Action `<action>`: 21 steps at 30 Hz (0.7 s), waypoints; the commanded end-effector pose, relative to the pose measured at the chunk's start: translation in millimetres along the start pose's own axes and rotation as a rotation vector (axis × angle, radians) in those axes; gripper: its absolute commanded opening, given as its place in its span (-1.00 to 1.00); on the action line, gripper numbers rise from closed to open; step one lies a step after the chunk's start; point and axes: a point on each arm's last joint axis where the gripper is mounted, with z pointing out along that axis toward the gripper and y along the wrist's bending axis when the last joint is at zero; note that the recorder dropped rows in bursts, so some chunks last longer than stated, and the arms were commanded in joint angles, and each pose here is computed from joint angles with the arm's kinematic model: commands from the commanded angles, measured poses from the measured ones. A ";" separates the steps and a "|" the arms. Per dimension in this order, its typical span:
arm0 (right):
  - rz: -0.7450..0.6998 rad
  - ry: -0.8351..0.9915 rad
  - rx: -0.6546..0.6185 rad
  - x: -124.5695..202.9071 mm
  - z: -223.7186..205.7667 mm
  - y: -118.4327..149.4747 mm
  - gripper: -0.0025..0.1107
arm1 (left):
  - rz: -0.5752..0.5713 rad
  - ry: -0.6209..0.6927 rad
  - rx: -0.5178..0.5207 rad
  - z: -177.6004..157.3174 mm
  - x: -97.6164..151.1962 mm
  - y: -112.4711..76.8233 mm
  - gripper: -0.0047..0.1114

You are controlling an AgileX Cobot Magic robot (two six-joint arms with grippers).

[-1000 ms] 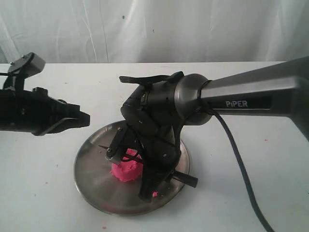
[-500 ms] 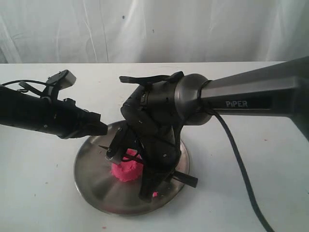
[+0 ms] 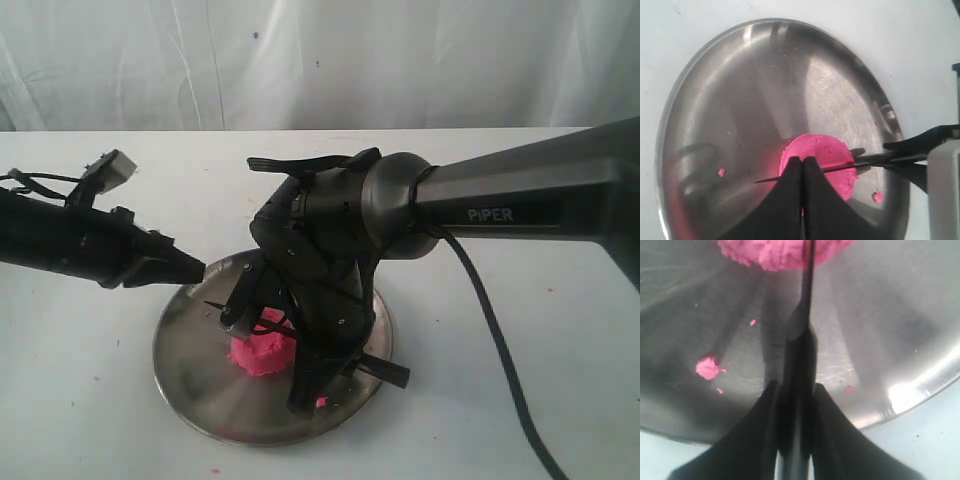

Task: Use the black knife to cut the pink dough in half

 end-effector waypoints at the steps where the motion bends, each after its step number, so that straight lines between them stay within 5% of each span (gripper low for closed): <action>1: -0.014 -0.009 -0.002 -2.4 -2.4 1.8 -0.96 | -0.001 0.015 0.173 -2.0 -7.5 -0.4 -0.92; 14: -0.014 -0.016 0.000 -3.0 -2.4 1.7 -0.96 | -0.066 0.064 0.222 18.7 3.8 14.1 -0.92; 21: -0.014 -0.014 -0.001 -2.8 -2.4 1.8 -0.96 | -0.032 0.060 0.147 27.1 3.5 14.2 -0.92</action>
